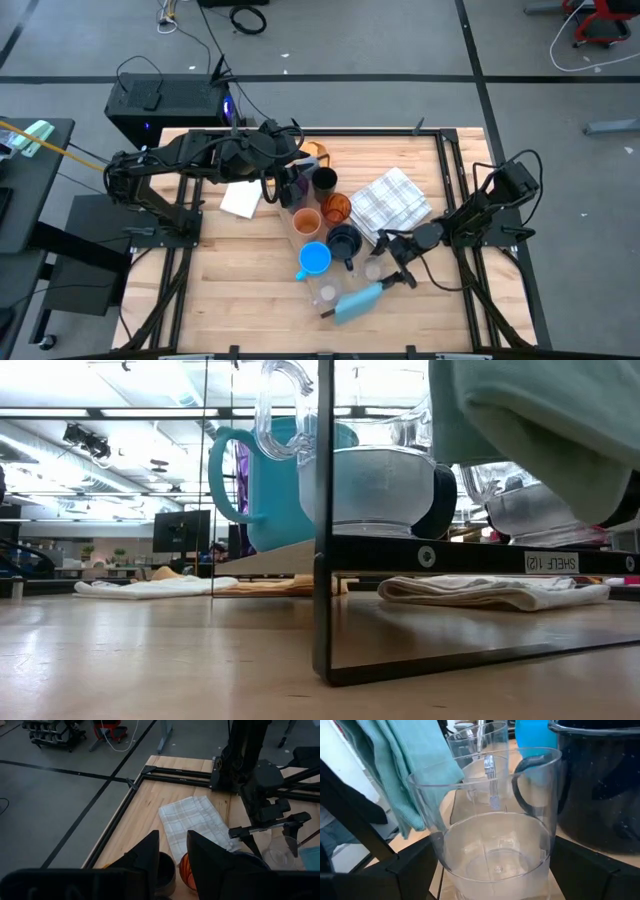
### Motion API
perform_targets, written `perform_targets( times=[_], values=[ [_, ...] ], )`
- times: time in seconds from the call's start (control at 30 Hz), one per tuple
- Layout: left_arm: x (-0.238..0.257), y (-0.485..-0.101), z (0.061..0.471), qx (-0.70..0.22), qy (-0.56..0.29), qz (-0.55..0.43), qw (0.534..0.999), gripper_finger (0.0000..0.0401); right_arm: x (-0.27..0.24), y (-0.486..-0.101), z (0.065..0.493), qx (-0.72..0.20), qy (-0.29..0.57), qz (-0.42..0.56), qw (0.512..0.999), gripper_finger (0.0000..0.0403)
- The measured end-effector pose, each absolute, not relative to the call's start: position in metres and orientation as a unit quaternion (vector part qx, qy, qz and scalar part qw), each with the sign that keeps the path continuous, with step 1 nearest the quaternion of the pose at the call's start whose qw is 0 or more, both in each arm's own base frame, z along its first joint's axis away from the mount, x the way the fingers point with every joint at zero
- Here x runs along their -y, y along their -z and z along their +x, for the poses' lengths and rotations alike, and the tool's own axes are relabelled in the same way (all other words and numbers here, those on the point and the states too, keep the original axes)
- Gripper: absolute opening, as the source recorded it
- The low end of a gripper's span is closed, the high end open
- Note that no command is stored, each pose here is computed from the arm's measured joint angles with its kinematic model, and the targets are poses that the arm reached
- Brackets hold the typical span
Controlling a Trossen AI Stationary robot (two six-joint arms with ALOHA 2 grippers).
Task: Stack small to large cups/mugs on shelf
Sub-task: Put the transparent mug on the shelf
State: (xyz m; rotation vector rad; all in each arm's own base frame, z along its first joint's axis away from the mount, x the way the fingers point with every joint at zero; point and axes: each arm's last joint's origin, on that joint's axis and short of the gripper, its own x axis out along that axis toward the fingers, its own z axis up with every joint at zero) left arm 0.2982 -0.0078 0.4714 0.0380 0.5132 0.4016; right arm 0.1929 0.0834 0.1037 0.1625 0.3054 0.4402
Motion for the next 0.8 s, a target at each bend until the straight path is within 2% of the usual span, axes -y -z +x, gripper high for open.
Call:
perform_targets(
  times=[0.3,0.8],
  values=[
    [0.0078,-0.4718,0.2985,-0.251,-0.195,0.025,0.948,0.0107,-0.0889,-0.1021,0.2029,-0.19,-0.231,0.082,0.951,0.0366],
    [0.0078,-0.4717,0.2984,-0.252,-0.195,0.026,0.948,0.0107,-0.0898,-0.1019,0.2025,-0.196,-0.246,0.09,0.945,0.0378]
  ],
)
